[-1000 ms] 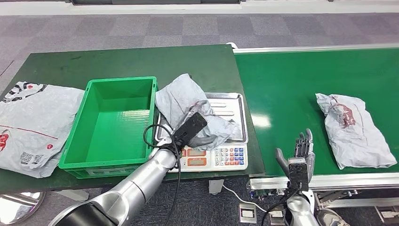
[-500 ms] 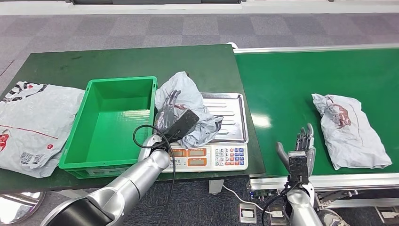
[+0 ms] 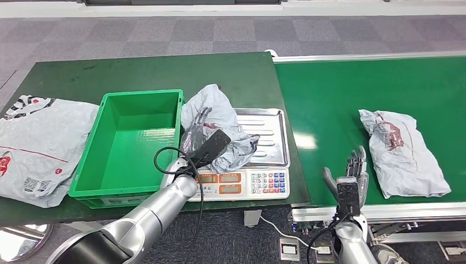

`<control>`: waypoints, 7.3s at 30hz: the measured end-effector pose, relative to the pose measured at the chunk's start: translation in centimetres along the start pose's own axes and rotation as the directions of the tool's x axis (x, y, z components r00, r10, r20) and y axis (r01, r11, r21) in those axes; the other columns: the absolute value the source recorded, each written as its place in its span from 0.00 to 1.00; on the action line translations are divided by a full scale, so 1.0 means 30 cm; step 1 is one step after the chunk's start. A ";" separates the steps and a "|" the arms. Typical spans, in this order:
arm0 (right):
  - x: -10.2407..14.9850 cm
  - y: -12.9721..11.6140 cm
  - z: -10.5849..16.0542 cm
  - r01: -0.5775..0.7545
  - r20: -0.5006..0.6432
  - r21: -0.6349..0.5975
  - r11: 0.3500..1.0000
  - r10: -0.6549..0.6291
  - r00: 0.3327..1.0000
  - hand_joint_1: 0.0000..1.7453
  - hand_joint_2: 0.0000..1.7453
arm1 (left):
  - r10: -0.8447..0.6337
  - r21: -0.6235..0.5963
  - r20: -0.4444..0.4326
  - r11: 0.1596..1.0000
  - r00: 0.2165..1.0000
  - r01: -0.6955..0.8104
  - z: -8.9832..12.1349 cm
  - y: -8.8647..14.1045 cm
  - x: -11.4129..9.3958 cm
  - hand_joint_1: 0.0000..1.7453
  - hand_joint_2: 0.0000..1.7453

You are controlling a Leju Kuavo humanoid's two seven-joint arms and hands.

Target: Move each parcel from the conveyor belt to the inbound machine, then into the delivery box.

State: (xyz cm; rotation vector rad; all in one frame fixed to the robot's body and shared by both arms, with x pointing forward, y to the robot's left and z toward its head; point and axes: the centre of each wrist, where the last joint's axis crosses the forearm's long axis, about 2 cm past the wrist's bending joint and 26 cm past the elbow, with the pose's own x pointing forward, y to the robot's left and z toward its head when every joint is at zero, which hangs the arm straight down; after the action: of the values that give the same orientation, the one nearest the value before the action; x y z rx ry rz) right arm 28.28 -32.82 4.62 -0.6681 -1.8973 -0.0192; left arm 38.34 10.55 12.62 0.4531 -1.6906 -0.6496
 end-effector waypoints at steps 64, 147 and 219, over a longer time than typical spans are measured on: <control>-0.006 -0.001 0.021 -0.101 -0.025 -0.108 0.989 0.099 0.995 0.00 1.00 | -0.404 0.526 0.532 0.846 0.744 0.083 -0.186 0.381 0.165 1.00 1.00; -0.015 0.000 0.091 -0.095 -0.030 -0.025 0.995 0.094 0.995 0.00 1.00 | 0.141 0.031 0.235 0.988 0.962 -0.152 -0.231 0.591 -0.119 0.00 0.00; -0.076 -0.098 -0.446 -0.293 -0.042 0.929 0.226 0.851 0.523 0.50 1.00 | 0.840 -0.256 0.274 0.534 0.469 -0.806 0.130 0.078 -0.136 0.00 1.00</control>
State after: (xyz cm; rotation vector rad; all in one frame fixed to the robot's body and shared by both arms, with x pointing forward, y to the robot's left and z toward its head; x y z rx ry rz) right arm 38.92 -40.48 9.22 -0.5598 -0.6933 1.1054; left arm 35.53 15.54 10.49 -0.6286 -1.9544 -0.0543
